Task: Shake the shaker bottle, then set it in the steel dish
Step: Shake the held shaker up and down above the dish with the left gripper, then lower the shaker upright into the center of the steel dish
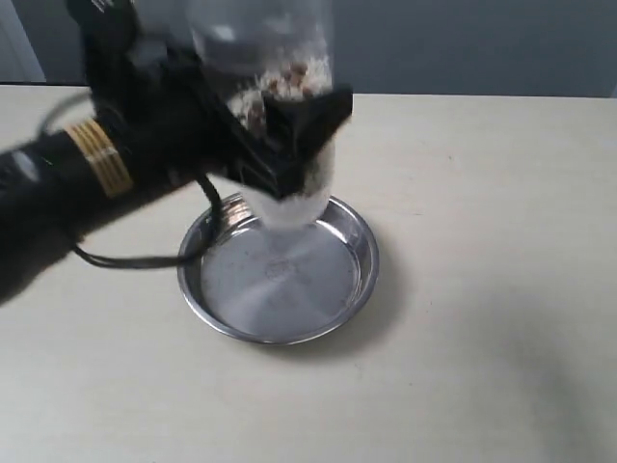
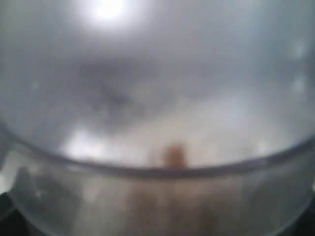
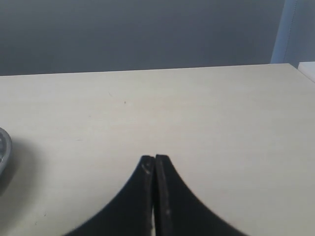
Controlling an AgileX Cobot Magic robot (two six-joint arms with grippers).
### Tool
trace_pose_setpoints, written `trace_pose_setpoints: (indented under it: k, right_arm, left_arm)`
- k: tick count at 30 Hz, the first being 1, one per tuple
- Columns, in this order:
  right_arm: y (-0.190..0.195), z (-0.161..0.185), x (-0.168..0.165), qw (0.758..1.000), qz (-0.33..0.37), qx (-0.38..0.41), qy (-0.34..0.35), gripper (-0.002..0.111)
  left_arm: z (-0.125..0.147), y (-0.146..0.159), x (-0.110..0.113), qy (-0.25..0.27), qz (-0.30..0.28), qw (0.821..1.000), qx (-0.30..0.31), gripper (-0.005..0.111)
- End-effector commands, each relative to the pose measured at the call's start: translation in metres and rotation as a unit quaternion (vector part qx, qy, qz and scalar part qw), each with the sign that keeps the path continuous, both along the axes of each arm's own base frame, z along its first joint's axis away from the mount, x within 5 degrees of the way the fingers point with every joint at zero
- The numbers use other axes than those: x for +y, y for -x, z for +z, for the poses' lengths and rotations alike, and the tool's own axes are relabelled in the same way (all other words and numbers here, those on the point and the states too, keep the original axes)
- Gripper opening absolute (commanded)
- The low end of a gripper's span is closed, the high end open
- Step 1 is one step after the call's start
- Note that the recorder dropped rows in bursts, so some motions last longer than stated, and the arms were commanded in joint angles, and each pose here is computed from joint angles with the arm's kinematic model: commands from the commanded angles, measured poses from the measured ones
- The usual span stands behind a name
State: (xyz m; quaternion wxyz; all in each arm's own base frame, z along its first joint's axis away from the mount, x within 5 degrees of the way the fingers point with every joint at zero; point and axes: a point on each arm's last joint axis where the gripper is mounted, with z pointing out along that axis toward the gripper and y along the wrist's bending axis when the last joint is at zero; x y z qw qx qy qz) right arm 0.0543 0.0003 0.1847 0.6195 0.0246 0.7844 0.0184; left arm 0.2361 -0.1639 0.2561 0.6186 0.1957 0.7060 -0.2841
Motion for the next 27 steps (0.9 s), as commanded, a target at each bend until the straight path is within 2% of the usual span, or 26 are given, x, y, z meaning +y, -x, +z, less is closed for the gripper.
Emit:
trace_pose_setpoints:
  k: [1,3,5,6,7,8,11,13,14,15,17,19,20,21,23,25,27]
  right_arm:
    - [0.0,0.001,0.0,1.0,0.002,-0.007,0.002,-0.001]
    - [0.0,0.001,0.0,1.0,0.002,-0.007,0.002,-0.001]
    - [0.0,0.001,0.0,1.0,0.002,-0.007,0.002,-0.001]
    - [0.0,0.001,0.0,1.0,0.002,-0.007,0.002,-0.001]
    - [0.0,0.001,0.0,1.0,0.002,-0.007,0.002,-0.001]
    - [0.0,0.001,0.0,1.0,0.002,-0.007,0.002,-0.001]
    - [0.0,0.001,0.0,1.0,0.002,-0.007,0.002,-0.001]
    - [0.0,0.001,0.0,1.0,0.002,-0.007,0.002,-0.001]
    - [0.0,0.001,0.0,1.0,0.002,-0.007,0.002,-0.001]
    - [0.0,0.001,0.0,1.0,0.002,-0.007,0.002,-0.001]
    - [0.0,0.001,0.0,1.0,0.002,-0.007,0.002,-0.001]
    - [0.0,0.001,0.0,1.0,0.002,-0.007,0.002,-0.001]
    - [0.0,0.001,0.0,1.0,0.002,-0.007,0.002,-0.001]
    - [0.0,0.001,0.0,1.0,0.002,-0.007,0.001,-0.001]
    - [0.0,0.001,0.0,1.0,0.002,-0.007,0.001,-0.001]
    - [0.0,0.001,0.0,1.0,0.002,-0.007,0.001,-0.001]
    - [0.0,0.001,0.0,1.0,0.002,-0.007,0.001,-0.001]
  left_arm:
    - [-0.051,-0.006,-0.003,-0.024,0.025,0.993,0.112,0.0]
    - [-0.012,0.003,-0.008,0.001,-0.025,0.999,0.031,0.0]
    - [0.032,0.015,-0.003,0.031,-0.041,0.998,-0.042,0.0]
    - [0.045,0.02,0.0,0.041,-0.04,0.996,-0.062,0.0]
    - [0.046,0.021,0.001,0.035,-0.039,0.996,-0.069,0.0]
    - [0.038,0.02,0.001,0.012,-0.037,0.997,-0.064,0.0]
    - [-0.026,0.004,0.001,-0.056,0.006,0.998,0.043,0.0]
    - [-0.059,-0.008,0.002,-0.057,0.051,0.993,0.095,0.0]
    - [-0.06,-0.008,0.001,-0.051,0.051,0.993,0.097,0.0]
    - [-0.049,-0.007,-0.002,-0.03,0.034,0.996,0.077,0.0]
    - [-0.011,0.0,-0.005,0.011,-0.006,1.0,-0.005,0.0]
    - [0.037,0.008,-0.002,0.038,-0.016,0.995,-0.095,0.0]
    - [0.052,0.01,-0.001,0.039,-0.011,0.992,-0.117,0.0]
    - [0.056,0.009,0.001,0.036,-0.001,0.993,-0.11,0.0]
    - [0.027,0.002,-0.002,-0.003,0.003,0.999,-0.049,0.0]
    - [-0.036,-0.004,-0.006,-0.063,0.001,0.997,0.042,0.0]
    - [-0.077,-0.008,-0.008,-0.074,0.001,0.994,0.081,0.0]
